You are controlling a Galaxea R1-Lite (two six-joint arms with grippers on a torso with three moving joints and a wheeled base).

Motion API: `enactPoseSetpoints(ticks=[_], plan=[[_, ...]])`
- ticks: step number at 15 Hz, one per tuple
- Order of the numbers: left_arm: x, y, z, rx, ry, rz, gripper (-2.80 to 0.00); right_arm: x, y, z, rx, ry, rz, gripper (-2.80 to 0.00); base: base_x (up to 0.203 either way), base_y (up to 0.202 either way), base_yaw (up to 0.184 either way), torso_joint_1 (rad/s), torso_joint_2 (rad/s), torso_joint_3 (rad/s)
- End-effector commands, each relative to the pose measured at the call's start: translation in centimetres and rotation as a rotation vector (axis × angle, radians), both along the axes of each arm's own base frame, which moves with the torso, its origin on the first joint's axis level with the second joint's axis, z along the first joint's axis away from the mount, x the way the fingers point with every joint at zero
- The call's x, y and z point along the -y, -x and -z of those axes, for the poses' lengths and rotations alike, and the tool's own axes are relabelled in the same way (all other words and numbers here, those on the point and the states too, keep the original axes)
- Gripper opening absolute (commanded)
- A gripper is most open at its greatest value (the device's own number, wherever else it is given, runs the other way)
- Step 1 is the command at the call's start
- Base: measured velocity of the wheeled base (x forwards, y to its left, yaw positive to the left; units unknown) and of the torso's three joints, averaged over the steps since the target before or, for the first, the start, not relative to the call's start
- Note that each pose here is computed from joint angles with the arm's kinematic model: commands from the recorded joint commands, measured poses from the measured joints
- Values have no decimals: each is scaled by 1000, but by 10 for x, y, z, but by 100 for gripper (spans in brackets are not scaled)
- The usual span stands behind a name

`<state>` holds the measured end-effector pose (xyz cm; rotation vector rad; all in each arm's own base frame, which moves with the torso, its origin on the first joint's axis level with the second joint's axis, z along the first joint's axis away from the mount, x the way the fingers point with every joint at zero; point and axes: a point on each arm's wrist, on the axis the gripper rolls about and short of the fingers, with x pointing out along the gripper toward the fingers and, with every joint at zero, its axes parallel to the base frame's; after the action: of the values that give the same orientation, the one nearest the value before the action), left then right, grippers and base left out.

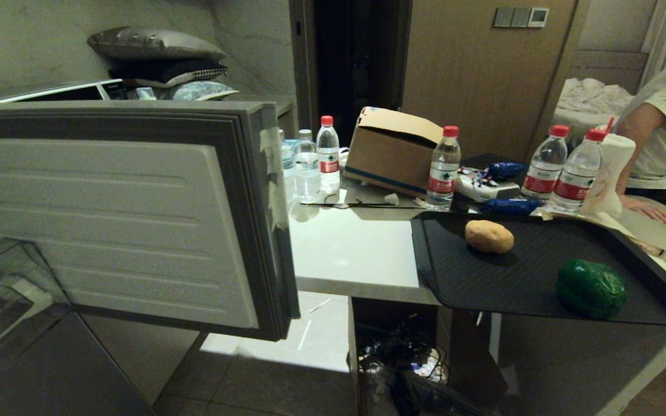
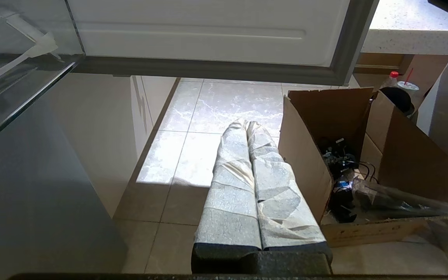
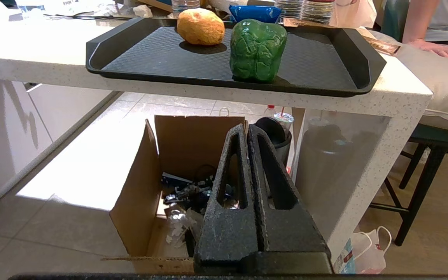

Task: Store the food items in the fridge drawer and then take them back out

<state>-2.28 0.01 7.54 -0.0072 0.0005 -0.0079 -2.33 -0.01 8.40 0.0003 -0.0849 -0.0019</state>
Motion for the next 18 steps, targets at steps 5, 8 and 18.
enactPoseSetpoints(ticks=[5,8,18], plan=[[0,0,0,0,0,0,-280,0,-2,8,-30,0,0,-280,0,0,0,0,0,0],[0,0,0,-1,0,0,-280,0,-2,8,-30,0,0,-280,0,0,0,0,0,0],[0,0,0,0,0,0,-280,0,-2,8,-30,0,0,-280,0,0,0,0,0,0]])
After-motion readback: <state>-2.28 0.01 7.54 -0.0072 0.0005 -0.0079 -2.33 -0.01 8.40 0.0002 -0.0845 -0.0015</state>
